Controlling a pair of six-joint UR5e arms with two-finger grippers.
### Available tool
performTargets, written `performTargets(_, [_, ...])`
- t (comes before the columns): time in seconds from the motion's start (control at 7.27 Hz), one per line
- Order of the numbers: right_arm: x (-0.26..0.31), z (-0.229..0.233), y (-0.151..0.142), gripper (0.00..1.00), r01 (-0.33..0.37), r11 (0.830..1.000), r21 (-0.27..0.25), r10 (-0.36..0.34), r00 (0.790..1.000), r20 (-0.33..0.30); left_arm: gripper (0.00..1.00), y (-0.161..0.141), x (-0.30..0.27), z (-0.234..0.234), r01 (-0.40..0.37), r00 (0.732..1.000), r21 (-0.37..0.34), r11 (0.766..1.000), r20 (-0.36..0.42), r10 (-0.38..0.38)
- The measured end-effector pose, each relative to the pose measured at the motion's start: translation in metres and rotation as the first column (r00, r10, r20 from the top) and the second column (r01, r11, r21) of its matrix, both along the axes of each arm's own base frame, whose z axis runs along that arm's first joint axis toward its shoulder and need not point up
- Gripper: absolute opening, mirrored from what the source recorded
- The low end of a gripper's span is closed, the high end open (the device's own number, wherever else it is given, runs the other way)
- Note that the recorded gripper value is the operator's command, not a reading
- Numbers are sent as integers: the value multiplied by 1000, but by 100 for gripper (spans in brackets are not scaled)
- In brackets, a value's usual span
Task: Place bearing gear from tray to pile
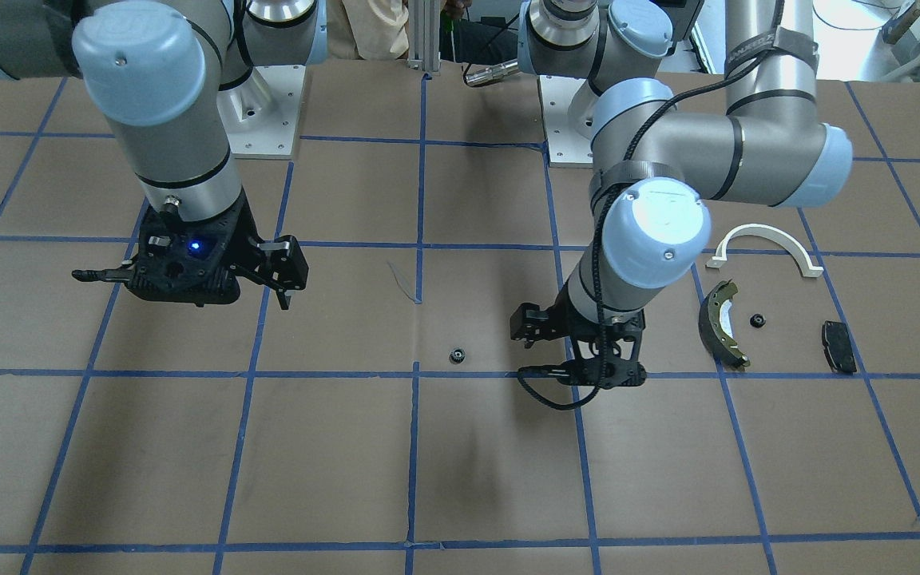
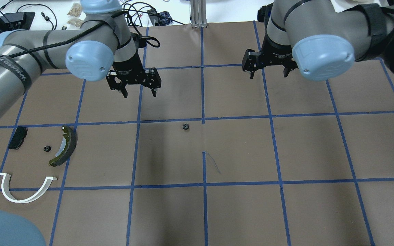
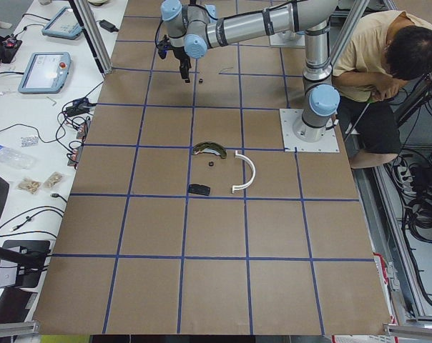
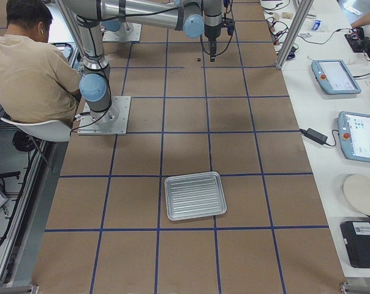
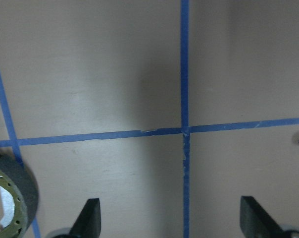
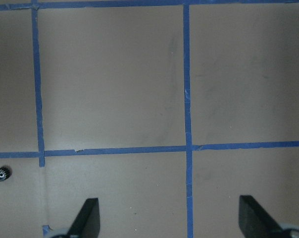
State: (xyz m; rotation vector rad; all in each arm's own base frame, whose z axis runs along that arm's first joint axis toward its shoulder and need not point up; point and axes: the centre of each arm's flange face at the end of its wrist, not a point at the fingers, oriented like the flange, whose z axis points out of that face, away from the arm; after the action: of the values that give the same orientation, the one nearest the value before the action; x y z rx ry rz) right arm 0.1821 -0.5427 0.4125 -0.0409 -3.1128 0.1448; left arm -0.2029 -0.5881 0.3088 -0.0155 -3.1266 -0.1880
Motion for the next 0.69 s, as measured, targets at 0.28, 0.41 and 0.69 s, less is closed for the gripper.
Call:
performTargets(0.28, [-5, 26, 11, 100, 6, 1000, -5, -6, 1000, 7, 100, 4, -52, -25, 30, 1000, -32, 999, 0, -30])
performTargets(0.41, [-5, 41, 11, 100, 6, 1000, 3, -6, 1000, 5, 100, 5, -72, -40, 47, 999, -46, 998, 0, -47])
performTargets(0.69, [-5, 68, -6, 100, 10, 1000, 8, -10, 1000, 7, 93, 12, -99, -73, 64, 998, -48, 997, 4, -64])
